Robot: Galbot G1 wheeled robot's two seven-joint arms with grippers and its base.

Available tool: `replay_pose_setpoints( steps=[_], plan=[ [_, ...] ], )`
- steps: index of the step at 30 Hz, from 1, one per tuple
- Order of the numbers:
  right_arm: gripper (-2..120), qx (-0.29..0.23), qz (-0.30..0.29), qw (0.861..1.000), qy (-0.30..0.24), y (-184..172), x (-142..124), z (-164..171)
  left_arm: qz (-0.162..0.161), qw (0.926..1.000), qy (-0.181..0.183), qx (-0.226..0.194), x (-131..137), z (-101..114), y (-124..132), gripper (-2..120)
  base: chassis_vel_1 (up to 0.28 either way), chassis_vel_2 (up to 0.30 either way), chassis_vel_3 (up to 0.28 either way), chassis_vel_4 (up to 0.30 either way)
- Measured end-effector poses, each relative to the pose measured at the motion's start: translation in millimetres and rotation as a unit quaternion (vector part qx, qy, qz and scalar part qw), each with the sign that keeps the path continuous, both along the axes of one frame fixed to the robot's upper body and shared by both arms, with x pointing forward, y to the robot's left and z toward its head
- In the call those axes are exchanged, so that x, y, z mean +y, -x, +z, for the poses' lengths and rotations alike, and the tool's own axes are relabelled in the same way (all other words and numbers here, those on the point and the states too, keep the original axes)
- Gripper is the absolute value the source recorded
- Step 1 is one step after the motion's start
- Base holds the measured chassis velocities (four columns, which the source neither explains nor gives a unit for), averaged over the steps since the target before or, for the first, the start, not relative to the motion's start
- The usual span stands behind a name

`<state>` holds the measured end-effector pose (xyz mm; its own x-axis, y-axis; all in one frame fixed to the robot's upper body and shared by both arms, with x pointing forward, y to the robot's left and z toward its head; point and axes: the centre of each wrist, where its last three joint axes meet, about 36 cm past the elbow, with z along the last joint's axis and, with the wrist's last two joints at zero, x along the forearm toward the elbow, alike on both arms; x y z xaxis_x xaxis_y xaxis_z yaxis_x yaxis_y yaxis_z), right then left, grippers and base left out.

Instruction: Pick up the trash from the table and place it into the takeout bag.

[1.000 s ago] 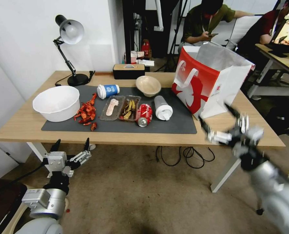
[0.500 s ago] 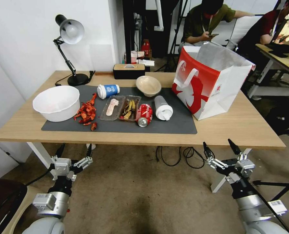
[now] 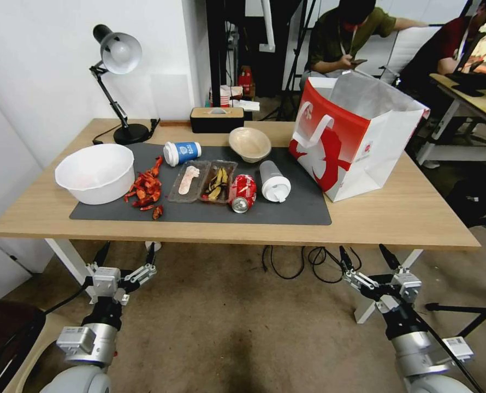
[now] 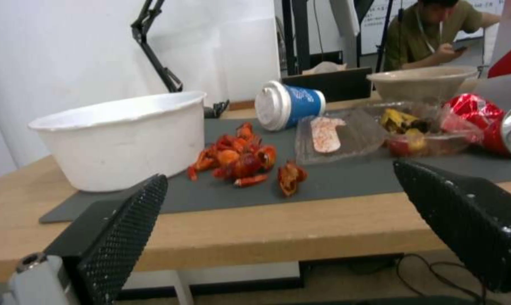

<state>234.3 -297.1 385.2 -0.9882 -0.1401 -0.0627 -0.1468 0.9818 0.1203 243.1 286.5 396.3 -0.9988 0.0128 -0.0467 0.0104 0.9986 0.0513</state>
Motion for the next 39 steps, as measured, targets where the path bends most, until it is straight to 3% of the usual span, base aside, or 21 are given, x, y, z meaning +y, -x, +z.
replay_pose_setpoints(
  steps=[20,24,26,28,30,32,33,36,39],
  plan=[
    [100,0.007,0.009,1.0,0.002,-2,3,2,0.0,1.0,-0.001,-0.002,1,5,1,100,0.0,0.0,0.0,0.0],
    [100,-0.014,0.056,0.998,0.011,-13,4,8,0.0,1.0,-0.001,-0.002,1,5,0,100,0.0,0.0,0.0,0.0],
    [100,-0.04,0.119,0.992,0.021,-29,3,16,0.0,1.0,0.0,-0.002,1,6,0,100,0.0,0.0,0.0,0.0],
    [100,-0.04,0.119,0.992,0.021,-29,3,16,0.0,1.0,0.0,-0.002,1,6,0,100,0.0,0.0,0.0,0.0],
    [100,-0.07,0.195,0.978,0.041,-61,2,30,0.0,1.0,0.001,-0.002,0,6,0,100,0.0,0.0,0.0,0.0],
    [100,-0.077,0.206,0.974,0.047,-69,2,34,0.0,1.0,0.001,-0.001,0,6,0,100,0.0,0.0,0.0,0.0],
    [100,-0.09,0.233,0.966,0.064,-94,5,45,0.001,1.0,0.0,0.0,0,9,0,100,0.0,0.0,0.0,0.0],
    [100,-0.09,0.255,0.96,0.075,-116,11,55,0.002,1.0,0.0,0.0,0,11,0,100,0.0,0.0,0.0,0.0],
    [100,-0.058,0.266,0.959,0.074,-136,27,63,0.005,1.0,-0.001,0.0,1,13,1,100,0.0,0.0,0.0,0.0]
  ],
)
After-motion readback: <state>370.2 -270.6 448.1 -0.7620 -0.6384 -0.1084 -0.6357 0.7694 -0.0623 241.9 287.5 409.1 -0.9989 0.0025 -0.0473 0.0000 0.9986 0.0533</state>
